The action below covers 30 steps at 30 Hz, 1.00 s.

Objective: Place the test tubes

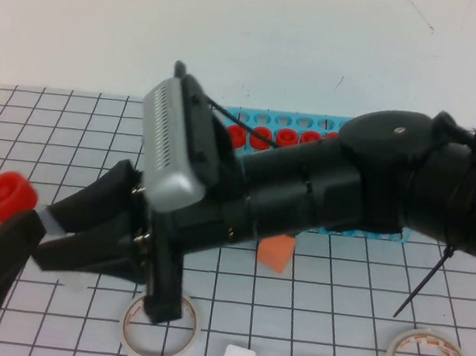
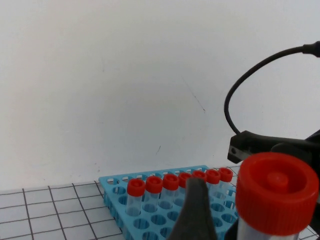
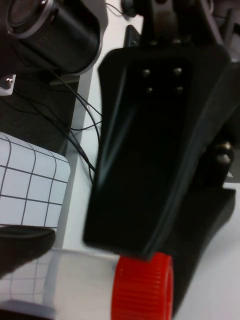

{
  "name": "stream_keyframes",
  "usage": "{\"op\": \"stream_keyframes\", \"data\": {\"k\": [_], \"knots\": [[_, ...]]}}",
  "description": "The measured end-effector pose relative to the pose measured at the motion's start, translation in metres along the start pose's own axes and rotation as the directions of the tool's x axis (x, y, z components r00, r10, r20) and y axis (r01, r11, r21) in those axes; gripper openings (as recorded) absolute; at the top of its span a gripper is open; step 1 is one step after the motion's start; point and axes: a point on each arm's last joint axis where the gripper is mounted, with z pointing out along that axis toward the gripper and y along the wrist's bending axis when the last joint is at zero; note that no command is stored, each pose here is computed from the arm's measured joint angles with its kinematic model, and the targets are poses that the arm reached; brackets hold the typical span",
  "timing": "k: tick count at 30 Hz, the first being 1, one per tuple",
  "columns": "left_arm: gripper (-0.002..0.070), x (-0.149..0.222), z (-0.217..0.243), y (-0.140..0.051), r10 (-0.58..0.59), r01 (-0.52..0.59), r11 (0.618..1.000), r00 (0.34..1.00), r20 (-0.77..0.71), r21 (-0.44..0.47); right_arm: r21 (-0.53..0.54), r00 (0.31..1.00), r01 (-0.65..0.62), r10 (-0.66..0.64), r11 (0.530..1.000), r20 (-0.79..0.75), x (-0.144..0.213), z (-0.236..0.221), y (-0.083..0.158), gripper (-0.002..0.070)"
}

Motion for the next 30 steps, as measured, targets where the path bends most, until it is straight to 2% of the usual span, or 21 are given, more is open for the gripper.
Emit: {"op": "stream_keyframes", "data": {"k": [3,6,8,11,17,19,22,24,27,30], "knots": [[0.0502,0.0,0.0,-0.001,0.008,-0.008,1.0,1.0,-0.002,0.009,0.001,1.0,0.011,-0.011,1.0,-0.014,0.0,0.007,0.004,0.0232],[0.0458,0.0,0.0,-0.001,0.01,-0.01,1.0,1.0,-0.002,0.01,-0.011,1.0,0.019,-0.02,1.0,-0.019,-0.001,0.012,0.009,0.0232],[0.0402,0.0,0.0,-0.001,0.01,-0.01,1.0,1.0,-0.002,0.01,-0.014,0.999,0.025,-0.025,1.0,-0.02,-0.001,0.012,0.01,0.0232],[0.0253,0.0,0.0,-0.001,0.01,-0.01,1.0,1.0,-0.002,0.012,-0.018,0.999,0.027,-0.027,0.999,-0.022,-0.001,0.013,0.011,0.0232],[0.026,0.001,0.0,-0.001,0.008,-0.007,1.0,1.0,-0.006,0.013,-0.021,0.997,0.054,-0.055,0.998,-0.053,0.0,0.013,0.012,0.0235],[0.026,0.002,0.0,-0.001,0.008,-0.008,1.0,1.0,-0.009,0.016,-0.023,0.995,0.063,-0.064,0.998,-0.074,0.001,0.013,0.012,0.0293],[0.026,0.002,0.0,-0.001,0.011,-0.011,1.0,1.0,-0.008,0.015,-0.02,0.99,0.07,-0.072,0.997,-0.122,0.005,0.012,0.012,0.0447],[0.026,0.002,0.0,-0.001,0.022,-0.022,1.0,1.0,-0.007,0.015,-0.028,0.981,0.092,-0.096,0.995,-0.171,0.008,0.01,0.012,0.0482],[0.026,0.002,0.0,-0.001,0.047,-0.047,0.999,0.999,-0.007,0.015,-0.045,0.949,0.115,-0.123,0.992,-0.289,0.008,0.001,0.018,0.0444],[0.026,0.002,0.0,-0.001,0.069,-0.069,0.998,0.998,-0.007,0.013,-0.058,0.88,0.125,-0.138,0.99,-0.455,0.005,-0.017,0.026,0.0295]]}}
